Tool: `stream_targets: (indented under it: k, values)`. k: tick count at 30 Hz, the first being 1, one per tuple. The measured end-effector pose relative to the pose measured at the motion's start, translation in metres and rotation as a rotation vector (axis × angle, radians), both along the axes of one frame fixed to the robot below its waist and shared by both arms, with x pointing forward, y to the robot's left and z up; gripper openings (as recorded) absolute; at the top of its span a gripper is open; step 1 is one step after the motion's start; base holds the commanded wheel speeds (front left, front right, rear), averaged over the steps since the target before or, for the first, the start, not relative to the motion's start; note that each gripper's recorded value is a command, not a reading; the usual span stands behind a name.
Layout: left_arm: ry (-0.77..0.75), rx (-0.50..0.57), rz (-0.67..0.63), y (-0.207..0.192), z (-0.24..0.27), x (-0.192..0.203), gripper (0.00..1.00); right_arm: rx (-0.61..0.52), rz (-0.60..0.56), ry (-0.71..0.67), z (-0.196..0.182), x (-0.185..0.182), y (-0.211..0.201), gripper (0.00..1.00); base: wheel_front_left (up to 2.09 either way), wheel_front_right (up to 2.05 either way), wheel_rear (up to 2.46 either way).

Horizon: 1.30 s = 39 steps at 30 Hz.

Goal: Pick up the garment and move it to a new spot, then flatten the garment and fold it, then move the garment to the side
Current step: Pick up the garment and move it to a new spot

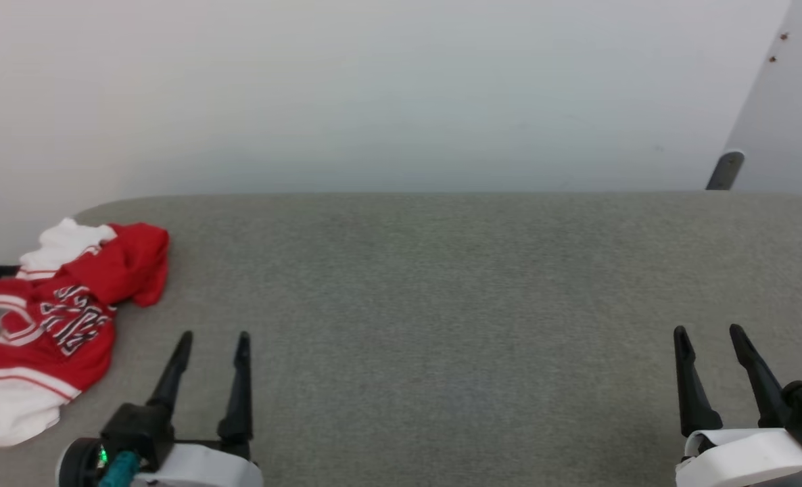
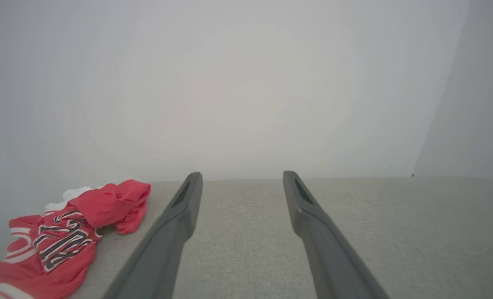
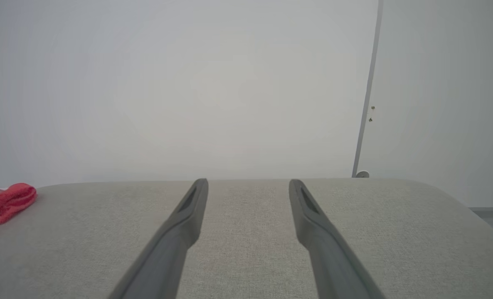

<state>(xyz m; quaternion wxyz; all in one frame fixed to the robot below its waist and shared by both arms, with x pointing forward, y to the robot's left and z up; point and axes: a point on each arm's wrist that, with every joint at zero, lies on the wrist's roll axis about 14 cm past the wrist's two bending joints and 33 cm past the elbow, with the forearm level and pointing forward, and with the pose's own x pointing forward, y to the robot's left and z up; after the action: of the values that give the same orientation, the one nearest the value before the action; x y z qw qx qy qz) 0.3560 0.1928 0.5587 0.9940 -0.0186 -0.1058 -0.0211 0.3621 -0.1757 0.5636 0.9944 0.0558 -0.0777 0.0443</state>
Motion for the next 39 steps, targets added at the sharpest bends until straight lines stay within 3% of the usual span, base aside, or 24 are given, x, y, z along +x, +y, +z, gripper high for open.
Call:
stream_targets:
  k: [9,29,34,39]
  values:
    - [0.010,-0.022,0.188,0.054,0.003,-0.020,1.00,-0.007,0.133,0.004,0.002,0.012,0.045,1.00,0.00,0.00,0.00]
    - [-0.023,-0.077,0.569,0.152,0.010,-0.120,1.00,-0.020,0.556,-0.011,0.012,0.023,0.195,1.00,0.00,0.00,0.00]
    - [-0.035,-0.109,0.595,0.161,0.016,-0.123,1.00,-0.026,0.594,0.001,0.008,0.026,0.210,1.00,0.00,0.00,0.00]
    - [0.009,-0.138,0.519,0.164,0.026,-0.099,1.00,-0.047,0.603,0.026,0.001,0.032,0.214,1.00,0.00,0.00,0.00]
